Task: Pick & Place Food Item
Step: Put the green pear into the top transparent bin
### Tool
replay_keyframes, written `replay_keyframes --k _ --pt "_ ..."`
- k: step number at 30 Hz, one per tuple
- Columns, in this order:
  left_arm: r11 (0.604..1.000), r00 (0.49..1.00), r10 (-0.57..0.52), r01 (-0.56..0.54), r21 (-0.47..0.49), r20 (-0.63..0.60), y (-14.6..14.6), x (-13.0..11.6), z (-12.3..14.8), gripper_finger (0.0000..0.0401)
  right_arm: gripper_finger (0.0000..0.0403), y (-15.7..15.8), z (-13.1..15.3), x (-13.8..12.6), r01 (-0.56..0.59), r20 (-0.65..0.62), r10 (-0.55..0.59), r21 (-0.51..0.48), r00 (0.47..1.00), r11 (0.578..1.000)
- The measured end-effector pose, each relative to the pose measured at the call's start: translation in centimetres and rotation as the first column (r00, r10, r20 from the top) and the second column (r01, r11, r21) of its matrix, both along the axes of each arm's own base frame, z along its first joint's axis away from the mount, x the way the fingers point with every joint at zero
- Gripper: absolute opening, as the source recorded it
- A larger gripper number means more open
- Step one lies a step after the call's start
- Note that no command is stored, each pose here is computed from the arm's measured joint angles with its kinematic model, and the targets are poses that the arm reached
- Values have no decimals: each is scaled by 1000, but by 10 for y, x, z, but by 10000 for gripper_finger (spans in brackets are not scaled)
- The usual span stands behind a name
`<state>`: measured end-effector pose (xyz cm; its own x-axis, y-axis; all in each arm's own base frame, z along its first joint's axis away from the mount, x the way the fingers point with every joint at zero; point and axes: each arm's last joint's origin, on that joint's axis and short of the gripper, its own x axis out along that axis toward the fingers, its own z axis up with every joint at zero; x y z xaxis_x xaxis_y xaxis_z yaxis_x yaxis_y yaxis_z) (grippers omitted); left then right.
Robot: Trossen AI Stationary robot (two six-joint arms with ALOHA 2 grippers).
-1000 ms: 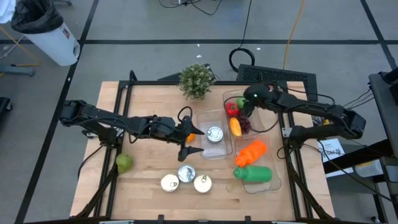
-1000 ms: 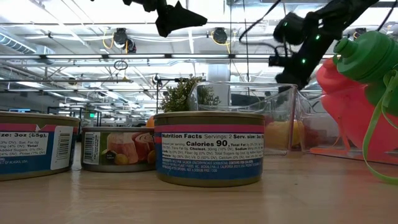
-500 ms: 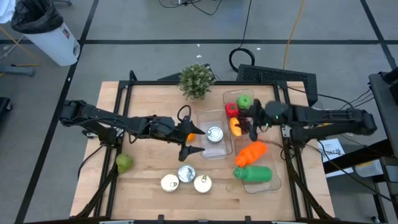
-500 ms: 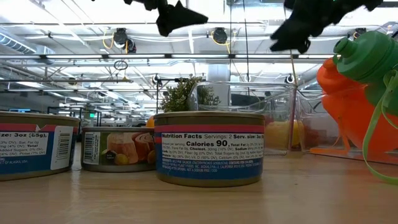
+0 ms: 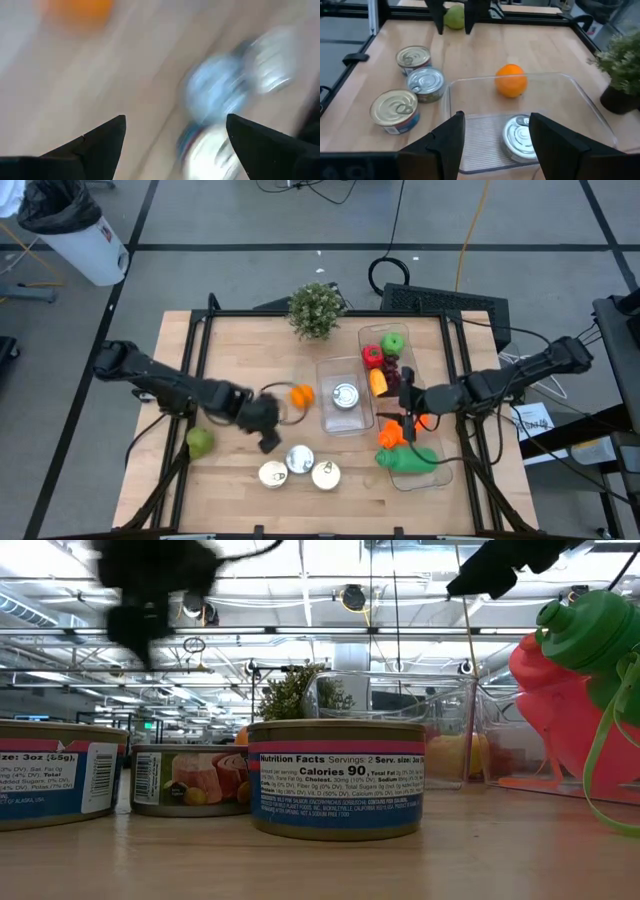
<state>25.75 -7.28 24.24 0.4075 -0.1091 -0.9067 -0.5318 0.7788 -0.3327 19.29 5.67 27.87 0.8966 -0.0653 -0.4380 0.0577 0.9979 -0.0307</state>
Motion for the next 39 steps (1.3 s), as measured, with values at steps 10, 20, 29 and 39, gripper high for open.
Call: replay_keyframes --k 10,20,29,39 --pt "824 654 565 -479 303 -503 -51 -95 -8 349 205 2 -4 3 -12 -21 11 -13 1000 1000" --pt "715 485 686 -586 381 -543 -78 -128 -6 349 206 2 -5 3 -8 -26 8 -5 1000 1000" --pt "668 466 732 -634 388 -497 -75 -132 -34 349 206 3 -5 4 -10 -26 10 -7 1000 1000" --pt "721 591 680 -646 251 -434 -72 -125 -66 349 206 2 -5 4 -10 -27 10 -8 1000 1000"
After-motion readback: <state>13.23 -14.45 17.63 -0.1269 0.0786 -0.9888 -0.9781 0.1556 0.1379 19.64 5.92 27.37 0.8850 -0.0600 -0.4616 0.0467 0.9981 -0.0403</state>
